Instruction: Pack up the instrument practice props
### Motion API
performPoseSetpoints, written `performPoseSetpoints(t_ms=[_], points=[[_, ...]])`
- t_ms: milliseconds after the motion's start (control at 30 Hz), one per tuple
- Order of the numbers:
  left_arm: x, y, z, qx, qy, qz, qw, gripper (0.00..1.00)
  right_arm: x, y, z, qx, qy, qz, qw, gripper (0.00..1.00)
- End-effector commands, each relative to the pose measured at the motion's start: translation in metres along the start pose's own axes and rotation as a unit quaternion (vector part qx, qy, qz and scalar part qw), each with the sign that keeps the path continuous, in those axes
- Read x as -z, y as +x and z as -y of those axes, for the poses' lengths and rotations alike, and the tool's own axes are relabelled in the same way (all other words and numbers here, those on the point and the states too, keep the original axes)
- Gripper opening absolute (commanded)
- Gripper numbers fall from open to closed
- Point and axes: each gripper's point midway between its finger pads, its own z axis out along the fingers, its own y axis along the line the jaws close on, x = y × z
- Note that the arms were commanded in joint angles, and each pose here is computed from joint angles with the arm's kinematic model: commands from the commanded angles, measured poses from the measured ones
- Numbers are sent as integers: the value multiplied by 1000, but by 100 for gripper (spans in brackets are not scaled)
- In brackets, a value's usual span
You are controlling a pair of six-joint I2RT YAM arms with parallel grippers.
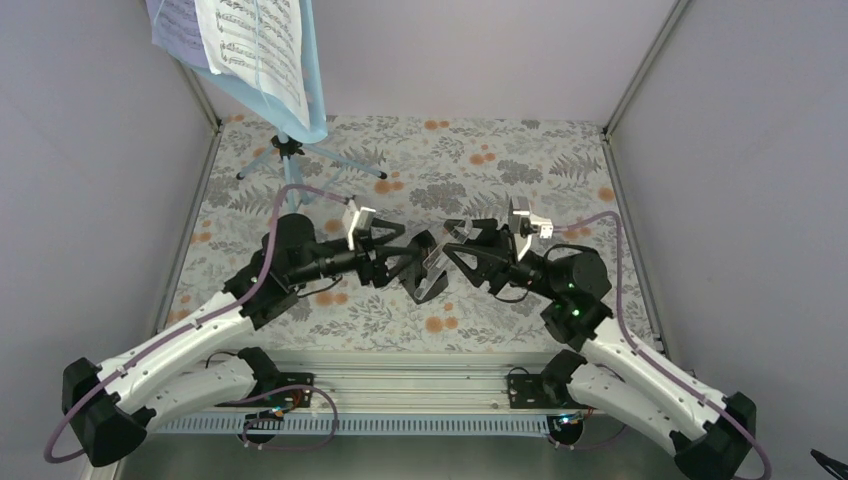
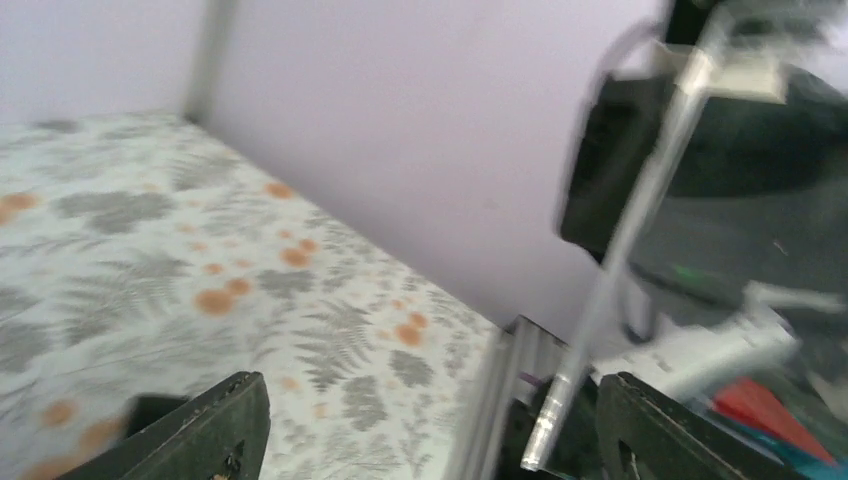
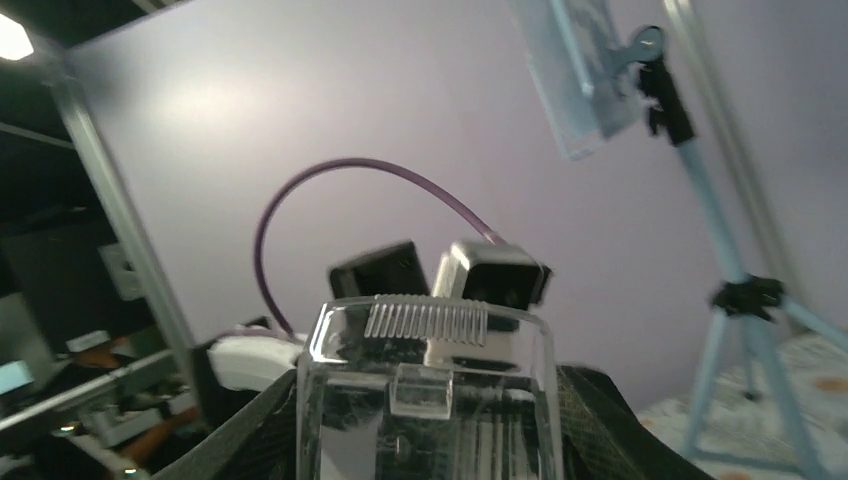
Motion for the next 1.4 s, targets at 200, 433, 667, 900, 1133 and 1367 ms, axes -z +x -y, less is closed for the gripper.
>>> performPoseSetpoints(t_ms=[200,433,667,900,1133,1367], points=[[10,9,-100,72,-173,-77,979,82,63,83,91,76,221,-69,970,42],[-26,30,-116,104,-135,-167,971,74,84,128,136,82,292,-101,947,41],[-40,53,-132,119,-125,-205,963,59,87,128,142,105,313,-94,939,44],[-45,59,-136,121,-118,-212,963,47,89,123,143,126,327,-80,933,44],[-48,61,-135,117,-102,-217,964,42,91,121,148,159,348,-66,921,44],[-49,62,-135,107,-87,-223,965,38,87,115,146,204,350,-46,913,45]])
